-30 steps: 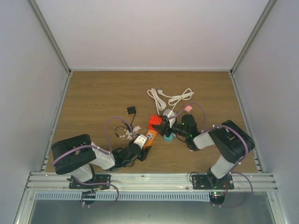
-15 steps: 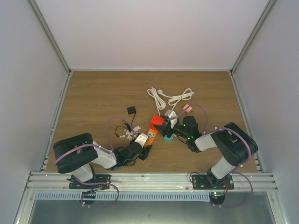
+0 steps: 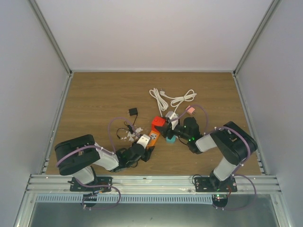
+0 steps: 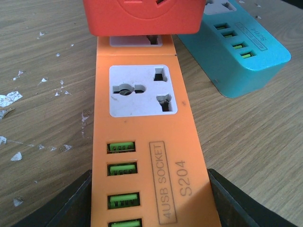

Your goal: Insert the plug

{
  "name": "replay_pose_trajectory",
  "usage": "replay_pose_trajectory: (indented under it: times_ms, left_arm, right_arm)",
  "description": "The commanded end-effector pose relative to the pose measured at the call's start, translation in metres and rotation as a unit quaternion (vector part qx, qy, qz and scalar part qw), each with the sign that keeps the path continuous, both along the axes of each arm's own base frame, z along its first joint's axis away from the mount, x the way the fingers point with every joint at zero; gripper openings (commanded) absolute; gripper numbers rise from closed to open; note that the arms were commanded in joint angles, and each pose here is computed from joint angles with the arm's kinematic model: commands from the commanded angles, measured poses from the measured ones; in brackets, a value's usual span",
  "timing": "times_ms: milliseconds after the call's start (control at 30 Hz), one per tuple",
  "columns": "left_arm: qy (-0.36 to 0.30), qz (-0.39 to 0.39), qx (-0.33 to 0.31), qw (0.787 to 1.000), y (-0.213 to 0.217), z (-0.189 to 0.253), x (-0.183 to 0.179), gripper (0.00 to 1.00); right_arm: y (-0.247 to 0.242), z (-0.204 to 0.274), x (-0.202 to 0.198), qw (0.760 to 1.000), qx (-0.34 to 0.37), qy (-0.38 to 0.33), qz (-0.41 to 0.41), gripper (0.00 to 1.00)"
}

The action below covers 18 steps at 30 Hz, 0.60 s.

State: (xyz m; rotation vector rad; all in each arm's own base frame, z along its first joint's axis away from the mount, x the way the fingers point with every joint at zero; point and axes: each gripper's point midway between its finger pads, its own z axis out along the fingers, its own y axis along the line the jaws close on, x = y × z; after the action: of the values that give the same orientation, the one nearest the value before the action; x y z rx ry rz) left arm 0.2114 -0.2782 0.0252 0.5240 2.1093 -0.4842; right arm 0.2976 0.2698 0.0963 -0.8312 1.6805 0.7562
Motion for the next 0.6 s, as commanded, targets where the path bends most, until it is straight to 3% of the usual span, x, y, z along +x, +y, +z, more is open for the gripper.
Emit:
replay_pose_trajectory:
  times_ms: [0,567]
  left_arm:
    - [0.031,0.023,0.04,0.998,0.02,-0.025,-0.003,0.15]
    - [0.034,0.012,0.045,0.998,0.015,-0.028,-0.003,0.15]
  right_arm:
    - [-0.01,-0.028,-0.006,0.999,-0.044,0.025,-0.018,0.01]
    - [-0.008,-0.085,-0.009,0.991,-0.107,0.079,-0.028,0.0]
